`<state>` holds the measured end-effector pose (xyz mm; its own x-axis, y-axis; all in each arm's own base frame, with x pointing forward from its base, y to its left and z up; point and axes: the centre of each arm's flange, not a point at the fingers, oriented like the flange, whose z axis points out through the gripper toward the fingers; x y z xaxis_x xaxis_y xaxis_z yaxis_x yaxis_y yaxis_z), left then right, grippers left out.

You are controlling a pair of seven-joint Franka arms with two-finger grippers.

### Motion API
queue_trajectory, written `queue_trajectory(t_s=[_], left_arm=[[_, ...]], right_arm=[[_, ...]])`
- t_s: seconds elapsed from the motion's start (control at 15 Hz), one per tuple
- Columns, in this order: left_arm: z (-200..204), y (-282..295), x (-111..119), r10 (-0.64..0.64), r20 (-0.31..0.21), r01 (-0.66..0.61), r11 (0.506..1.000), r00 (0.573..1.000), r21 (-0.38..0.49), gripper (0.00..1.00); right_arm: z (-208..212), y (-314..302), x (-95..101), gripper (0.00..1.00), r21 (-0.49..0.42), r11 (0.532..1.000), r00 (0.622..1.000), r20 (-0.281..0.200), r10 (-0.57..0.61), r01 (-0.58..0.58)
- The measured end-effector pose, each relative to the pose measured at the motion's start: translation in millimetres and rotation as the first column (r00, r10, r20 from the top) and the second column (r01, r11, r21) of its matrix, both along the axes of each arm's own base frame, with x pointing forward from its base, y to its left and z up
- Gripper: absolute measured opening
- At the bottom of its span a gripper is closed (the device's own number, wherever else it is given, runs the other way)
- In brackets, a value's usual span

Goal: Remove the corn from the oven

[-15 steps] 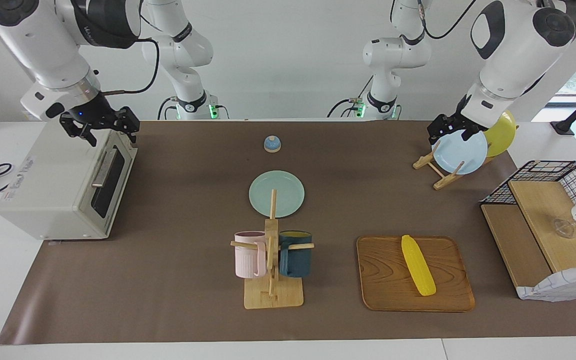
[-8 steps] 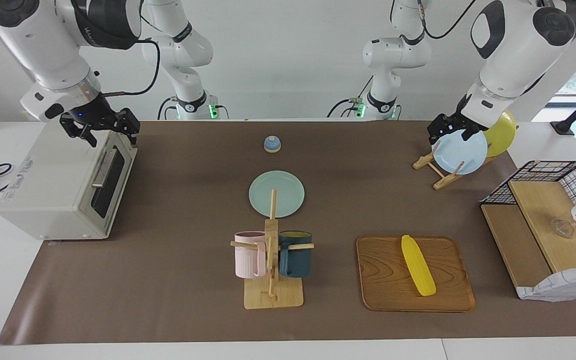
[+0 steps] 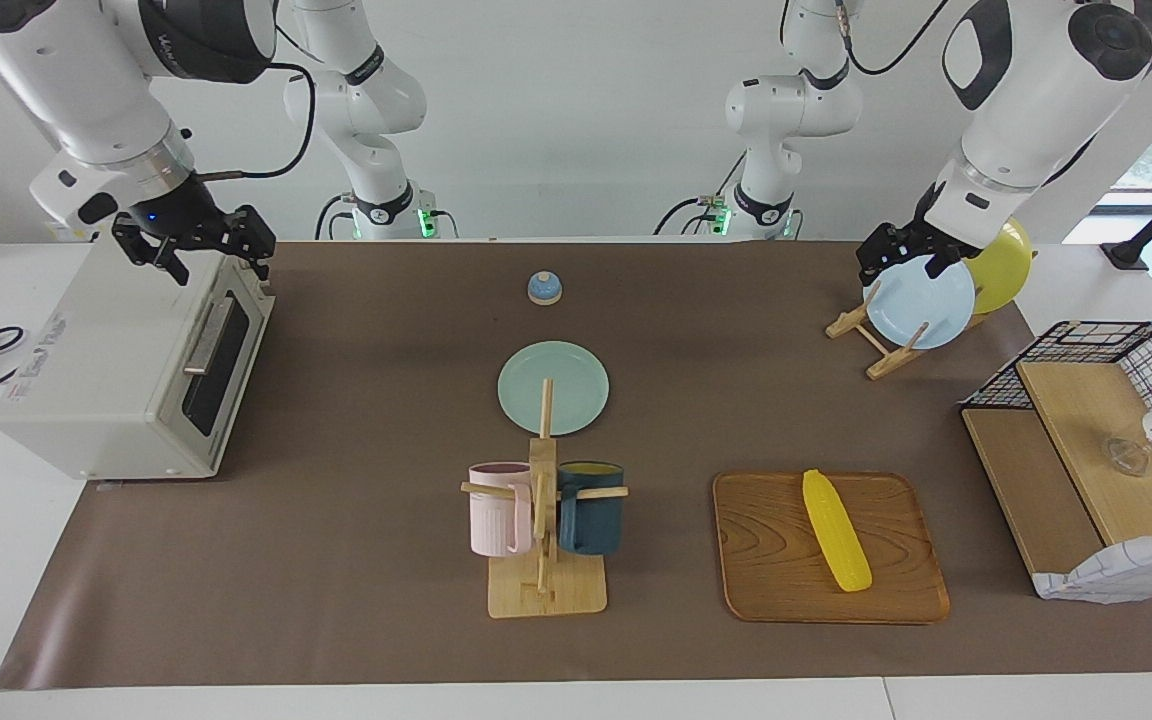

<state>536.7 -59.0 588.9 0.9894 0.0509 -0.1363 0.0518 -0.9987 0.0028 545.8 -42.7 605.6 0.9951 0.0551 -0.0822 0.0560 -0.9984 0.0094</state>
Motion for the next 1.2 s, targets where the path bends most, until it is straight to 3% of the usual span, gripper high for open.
queue_trajectory(t_s=[0.8,1.2], left_arm=[[6,1,0,0.003,0.016,-0.003,1.000,1.000,-0.002,1.00],[6,0,0,0.001,0.017,-0.001,1.000,1.000,-0.002,1.00]], right_arm=[[13,0,6.3,1.00,-0.003,1.000,0.998,0.070,0.002,-0.002],[14,0,6.6,1.00,-0.003,1.000,0.997,0.076,0.002,-0.002]])
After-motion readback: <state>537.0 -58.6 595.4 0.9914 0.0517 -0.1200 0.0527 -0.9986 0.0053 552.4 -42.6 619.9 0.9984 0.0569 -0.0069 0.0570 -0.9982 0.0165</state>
